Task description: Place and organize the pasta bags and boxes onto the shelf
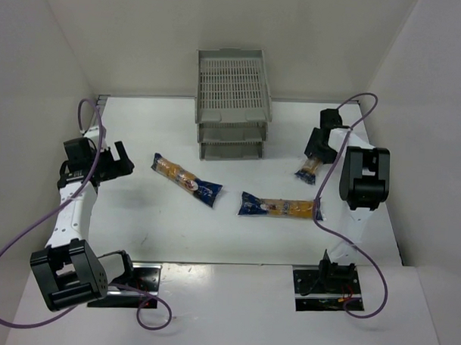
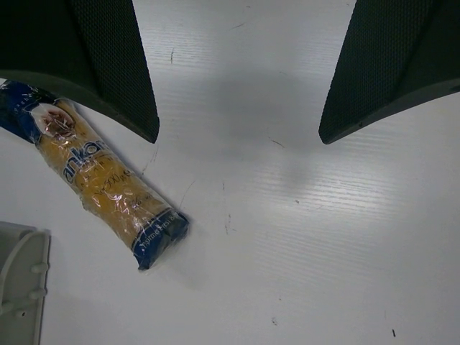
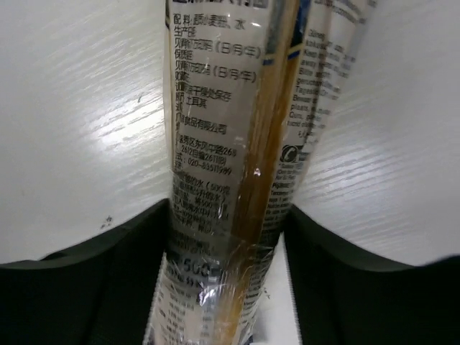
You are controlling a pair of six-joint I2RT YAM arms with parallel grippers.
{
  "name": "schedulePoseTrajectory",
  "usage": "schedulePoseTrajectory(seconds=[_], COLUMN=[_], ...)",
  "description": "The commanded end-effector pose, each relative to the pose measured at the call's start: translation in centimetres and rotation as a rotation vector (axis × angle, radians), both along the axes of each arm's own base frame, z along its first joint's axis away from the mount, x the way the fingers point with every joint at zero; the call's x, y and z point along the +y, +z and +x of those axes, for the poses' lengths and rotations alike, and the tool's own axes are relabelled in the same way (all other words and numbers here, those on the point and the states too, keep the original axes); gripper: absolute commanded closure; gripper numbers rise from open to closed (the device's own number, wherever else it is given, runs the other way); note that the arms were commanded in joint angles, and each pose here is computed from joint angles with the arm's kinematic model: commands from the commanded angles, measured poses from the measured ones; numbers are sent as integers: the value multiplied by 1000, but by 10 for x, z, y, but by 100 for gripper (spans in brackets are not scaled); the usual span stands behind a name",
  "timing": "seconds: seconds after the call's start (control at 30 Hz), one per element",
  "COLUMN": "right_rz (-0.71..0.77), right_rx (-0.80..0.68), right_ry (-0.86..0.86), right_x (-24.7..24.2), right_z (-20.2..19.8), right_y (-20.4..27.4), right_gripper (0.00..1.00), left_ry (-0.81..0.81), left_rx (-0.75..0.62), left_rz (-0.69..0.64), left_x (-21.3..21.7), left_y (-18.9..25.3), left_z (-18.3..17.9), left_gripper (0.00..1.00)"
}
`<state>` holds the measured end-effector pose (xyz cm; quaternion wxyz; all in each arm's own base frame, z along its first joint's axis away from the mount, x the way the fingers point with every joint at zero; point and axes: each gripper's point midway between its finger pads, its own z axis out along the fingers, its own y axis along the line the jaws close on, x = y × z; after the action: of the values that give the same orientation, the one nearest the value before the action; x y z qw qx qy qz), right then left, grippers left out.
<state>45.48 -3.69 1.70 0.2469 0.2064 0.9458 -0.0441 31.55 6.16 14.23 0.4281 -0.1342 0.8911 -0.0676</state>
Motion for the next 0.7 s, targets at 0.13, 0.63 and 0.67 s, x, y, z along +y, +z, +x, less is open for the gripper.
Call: schedulePoseTrajectory(seconds=[0.13, 0.63, 0.67], right_rz=[-36, 32, 20], right_rx=[-7, -402, -401], right_ry=[32, 163, 153], right_x=[-2, 22, 19], right_z=[8, 47, 44], right_y=[-12, 175, 176], right_gripper=[88, 100, 100], left_ry=[-3, -13, -13], left_rx=[-52, -153, -153], left_rz=[-7, 24, 24], left_x=[1, -2, -2], left_y=[10, 32, 32], left_z=[8, 8, 8], left_gripper=[1, 1, 1])
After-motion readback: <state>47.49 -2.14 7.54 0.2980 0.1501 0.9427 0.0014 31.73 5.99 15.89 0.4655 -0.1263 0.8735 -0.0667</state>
